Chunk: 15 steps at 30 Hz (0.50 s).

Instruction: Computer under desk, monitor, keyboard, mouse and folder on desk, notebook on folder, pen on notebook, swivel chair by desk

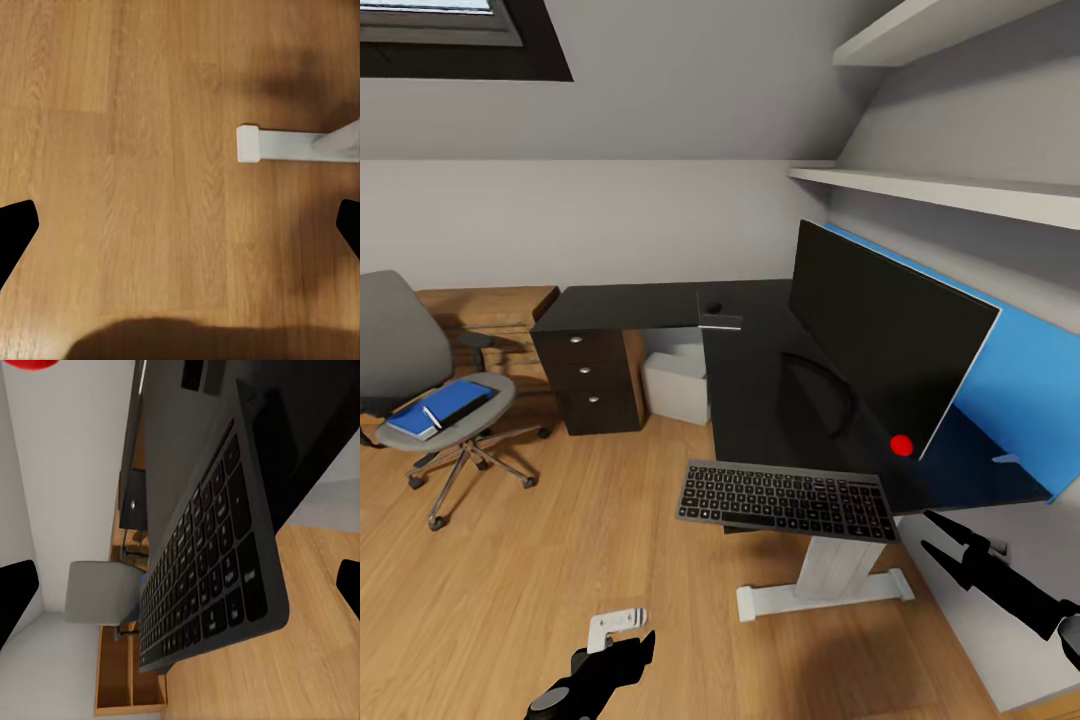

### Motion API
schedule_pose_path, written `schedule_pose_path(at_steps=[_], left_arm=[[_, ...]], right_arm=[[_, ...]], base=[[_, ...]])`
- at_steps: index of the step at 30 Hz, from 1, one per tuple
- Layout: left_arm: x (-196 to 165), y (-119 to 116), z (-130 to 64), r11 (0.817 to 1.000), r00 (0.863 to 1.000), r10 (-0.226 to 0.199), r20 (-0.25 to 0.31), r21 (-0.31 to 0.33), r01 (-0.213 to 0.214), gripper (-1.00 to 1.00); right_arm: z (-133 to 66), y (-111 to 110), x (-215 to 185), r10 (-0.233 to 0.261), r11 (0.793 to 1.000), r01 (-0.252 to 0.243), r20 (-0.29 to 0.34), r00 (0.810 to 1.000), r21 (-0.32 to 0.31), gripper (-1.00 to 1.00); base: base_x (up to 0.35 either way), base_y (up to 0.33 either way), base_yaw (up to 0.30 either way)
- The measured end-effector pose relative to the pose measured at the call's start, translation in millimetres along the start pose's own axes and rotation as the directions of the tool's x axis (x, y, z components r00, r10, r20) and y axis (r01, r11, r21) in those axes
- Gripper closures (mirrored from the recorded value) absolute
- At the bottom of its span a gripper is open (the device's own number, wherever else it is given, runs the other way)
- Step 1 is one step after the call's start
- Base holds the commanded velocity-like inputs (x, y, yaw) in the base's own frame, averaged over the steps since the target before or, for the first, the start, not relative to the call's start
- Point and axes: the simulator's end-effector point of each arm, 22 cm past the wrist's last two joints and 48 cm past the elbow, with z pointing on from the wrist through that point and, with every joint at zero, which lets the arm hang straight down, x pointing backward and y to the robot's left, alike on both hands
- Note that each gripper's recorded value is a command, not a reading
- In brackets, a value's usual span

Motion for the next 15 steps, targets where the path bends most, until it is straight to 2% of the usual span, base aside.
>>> schedule_pose_path(at_steps=[4,15], left_arm=[[-1,0,0.0,1.0,1.0,-0.002,0.001,0.0,0.002,-1.0],[8,4,14.0,1.0,1.0,-0.004,0.004,-0.003,0.004,-1.0]], right_arm=[[0.0,0,0,0.0,1.0,0.0,0.0,1.0,0.0,-1.0],[3.3,-18,4,-0.002,1.0,0.002,-0.001,1.0,0.004,-1.0]], base=[[0.007,0.0,0.0],[0.0,0.0,0.0]])
